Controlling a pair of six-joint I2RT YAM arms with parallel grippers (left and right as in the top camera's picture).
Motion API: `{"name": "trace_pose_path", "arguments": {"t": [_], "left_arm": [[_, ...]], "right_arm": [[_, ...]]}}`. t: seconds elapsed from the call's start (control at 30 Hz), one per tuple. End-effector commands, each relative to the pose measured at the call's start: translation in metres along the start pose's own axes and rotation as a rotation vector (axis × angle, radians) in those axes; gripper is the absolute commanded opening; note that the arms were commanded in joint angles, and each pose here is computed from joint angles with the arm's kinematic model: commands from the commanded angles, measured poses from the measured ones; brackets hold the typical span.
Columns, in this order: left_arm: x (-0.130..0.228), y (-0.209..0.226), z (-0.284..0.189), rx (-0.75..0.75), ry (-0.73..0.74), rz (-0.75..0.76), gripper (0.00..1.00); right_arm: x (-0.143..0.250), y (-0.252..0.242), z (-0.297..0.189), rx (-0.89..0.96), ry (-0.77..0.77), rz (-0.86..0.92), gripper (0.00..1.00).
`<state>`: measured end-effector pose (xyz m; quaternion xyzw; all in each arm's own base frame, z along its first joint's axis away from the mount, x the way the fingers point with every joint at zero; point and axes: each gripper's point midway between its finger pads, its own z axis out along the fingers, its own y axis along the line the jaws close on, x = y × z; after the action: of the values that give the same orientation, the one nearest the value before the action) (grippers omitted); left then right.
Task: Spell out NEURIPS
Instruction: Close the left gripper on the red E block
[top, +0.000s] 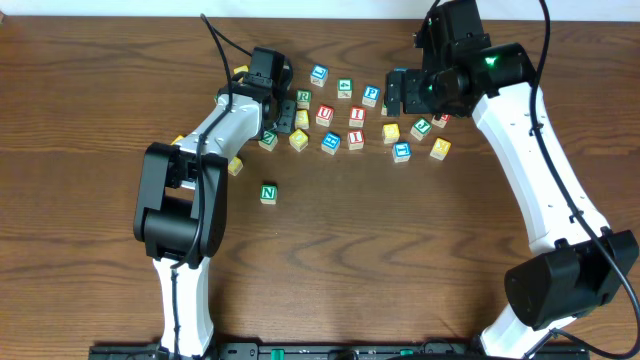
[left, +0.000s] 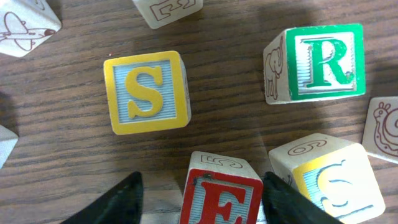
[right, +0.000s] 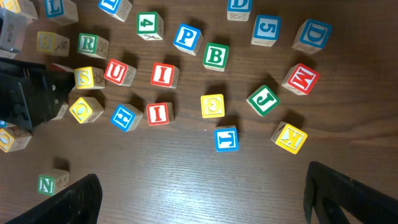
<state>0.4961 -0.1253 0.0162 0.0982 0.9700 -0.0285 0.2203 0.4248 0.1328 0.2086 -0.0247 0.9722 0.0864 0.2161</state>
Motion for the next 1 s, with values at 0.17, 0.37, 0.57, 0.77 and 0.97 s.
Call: {"name": "trace_pose_path", "arguments": {"t": [0.17, 0.37, 0.57, 0.77, 0.97], "left_arm": [[0.004, 0.004, 0.004, -0.012, 0.013, -0.049, 0.49], [0.003, 0.004, 0.003, -0.012, 0.011, -0.05, 0.42], [-0.008, 0.004, -0.017, -0.009, -0.026, -0.089, 0.38], [-0.024, 0.003, -0.042, -0.004, -0.083, -0.095, 0.35], [-0.027, 0.003, -0.051, -0.003, -0.095, -0.096, 0.34]], "right_arm": [[-0.005, 0.006, -0.01, -0.013, -0.027, -0.022, 0.99], [-0.005, 0.006, -0.01, -0.013, -0.027, -0.022, 0.99], [-0.005, 0.006, -0.01, -0.013, -0.027, -0.022, 0.99], [-0.005, 0.006, -0.01, -0.013, -0.027, -0.021, 0.99], [-0.005, 0.006, -0.01, -0.013, -0.027, -0.022, 0.99]]}}
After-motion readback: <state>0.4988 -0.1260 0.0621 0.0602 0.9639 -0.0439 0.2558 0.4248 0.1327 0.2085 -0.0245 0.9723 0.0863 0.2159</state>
